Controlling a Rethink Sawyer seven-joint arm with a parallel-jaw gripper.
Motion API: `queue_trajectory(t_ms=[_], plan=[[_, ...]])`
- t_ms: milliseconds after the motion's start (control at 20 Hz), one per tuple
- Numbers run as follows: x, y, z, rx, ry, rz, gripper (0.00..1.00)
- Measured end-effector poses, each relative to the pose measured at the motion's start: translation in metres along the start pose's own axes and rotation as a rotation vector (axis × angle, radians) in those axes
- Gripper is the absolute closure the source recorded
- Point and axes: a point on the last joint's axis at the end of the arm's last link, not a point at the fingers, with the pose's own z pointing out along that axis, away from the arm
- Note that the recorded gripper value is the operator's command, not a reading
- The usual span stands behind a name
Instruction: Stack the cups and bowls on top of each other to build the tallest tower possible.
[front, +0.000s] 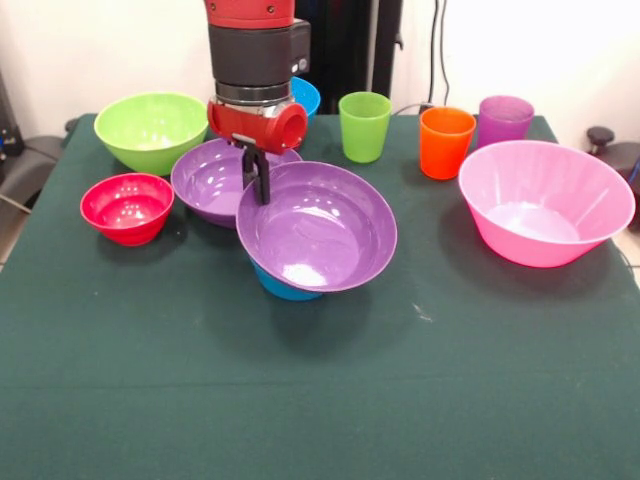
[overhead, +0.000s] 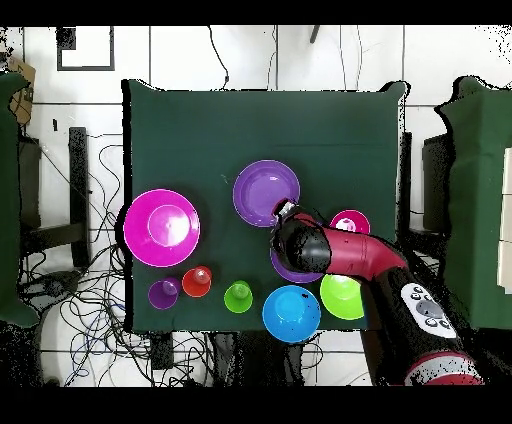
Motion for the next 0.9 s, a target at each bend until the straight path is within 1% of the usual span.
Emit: queue_trajectory(t_ms=[300,500,650,900], plan=[[-0.003,-0.004,0.000,-0.004,-0.004,-0.003,1.00],[-0.007,-0.011,0.001,-0.008,-0.005,-0.002,1.00],[-0.004,-0.020,0.007,-0.005,0.004,-0.012,1.00],[-0.003,-0.027,0.012,-0.014,0.009,-0.020,1.00]])
